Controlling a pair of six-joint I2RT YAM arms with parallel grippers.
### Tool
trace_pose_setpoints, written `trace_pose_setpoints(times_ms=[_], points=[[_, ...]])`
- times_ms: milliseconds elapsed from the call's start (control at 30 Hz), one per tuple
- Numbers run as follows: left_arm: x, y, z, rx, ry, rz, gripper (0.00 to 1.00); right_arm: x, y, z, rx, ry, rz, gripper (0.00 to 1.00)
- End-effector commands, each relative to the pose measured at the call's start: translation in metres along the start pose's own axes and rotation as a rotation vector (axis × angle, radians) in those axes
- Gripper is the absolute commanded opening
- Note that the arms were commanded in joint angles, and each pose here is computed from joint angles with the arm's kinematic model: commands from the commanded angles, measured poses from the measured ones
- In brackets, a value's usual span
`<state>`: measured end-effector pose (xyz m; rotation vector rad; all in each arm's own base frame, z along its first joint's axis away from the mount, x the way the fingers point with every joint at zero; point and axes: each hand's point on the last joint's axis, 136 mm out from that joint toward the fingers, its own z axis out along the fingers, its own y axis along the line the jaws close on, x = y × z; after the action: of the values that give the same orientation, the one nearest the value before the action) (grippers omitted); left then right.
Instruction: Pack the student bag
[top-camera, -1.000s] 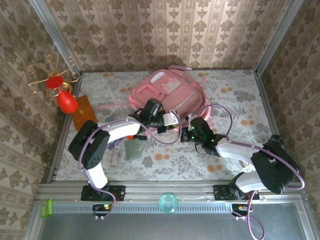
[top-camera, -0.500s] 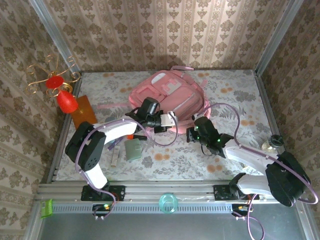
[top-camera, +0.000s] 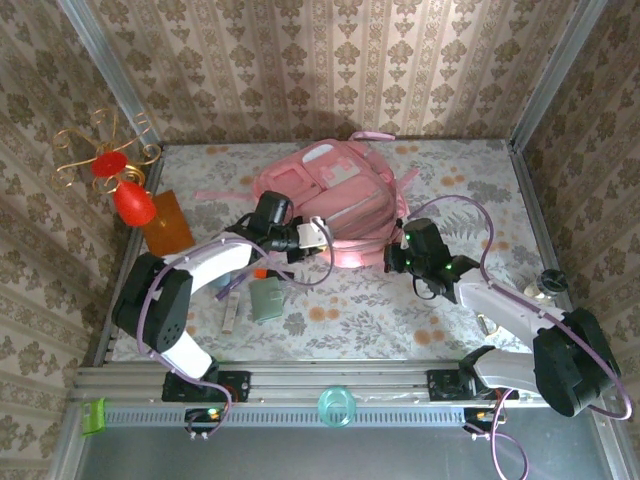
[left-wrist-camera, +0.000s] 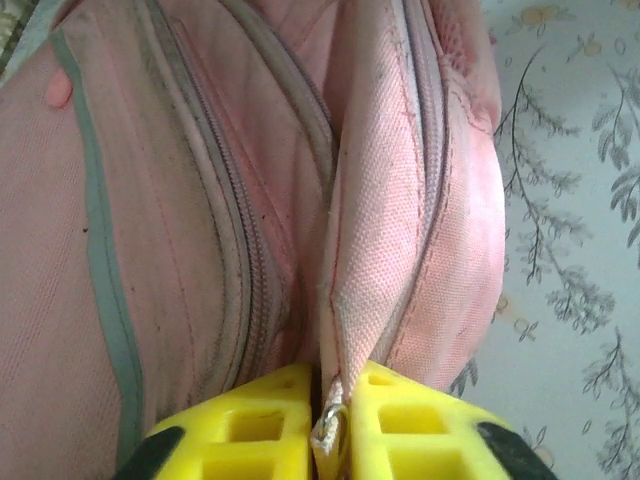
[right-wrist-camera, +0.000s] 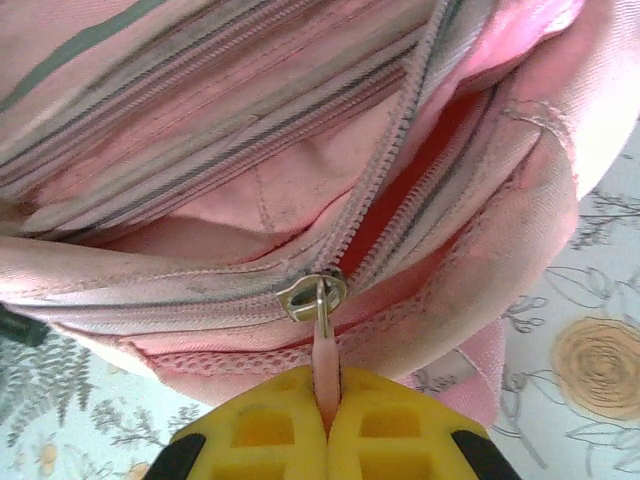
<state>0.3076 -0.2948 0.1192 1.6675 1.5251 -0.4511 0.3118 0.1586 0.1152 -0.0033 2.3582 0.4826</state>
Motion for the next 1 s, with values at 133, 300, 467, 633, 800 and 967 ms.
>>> trace_pose_setpoints(times_ms=[133,300,467,633,800,967], points=[[-0.022,0.002,-0.027,-0.037,-0.054,-0.132,0.59,-0.007,0.044,-0.005,-0.176,-0.049,-0.018,0.00],[-0.052,-0.012,-0.029,-0.075,-0.091,-0.091,0.73,-0.006,0.066,-0.004,-0.247,-0.051,-0.039,0.00],[-0.066,-0.029,-0.004,-0.054,-0.020,0.014,0.72,-0.006,0.080,-0.006,-0.286,-0.058,-0.059,0.00],[-0.076,-0.030,0.019,-0.025,0.005,0.052,0.67,-0.004,0.085,-0.009,-0.296,-0.059,-0.067,0.00],[-0.077,-0.028,0.034,0.015,0.027,0.037,0.53,-0.002,0.085,-0.010,-0.299,-0.064,-0.067,0.00],[-0.071,-0.037,0.039,0.069,0.043,0.026,0.38,-0.003,0.084,-0.012,-0.297,-0.078,-0.063,0.00]])
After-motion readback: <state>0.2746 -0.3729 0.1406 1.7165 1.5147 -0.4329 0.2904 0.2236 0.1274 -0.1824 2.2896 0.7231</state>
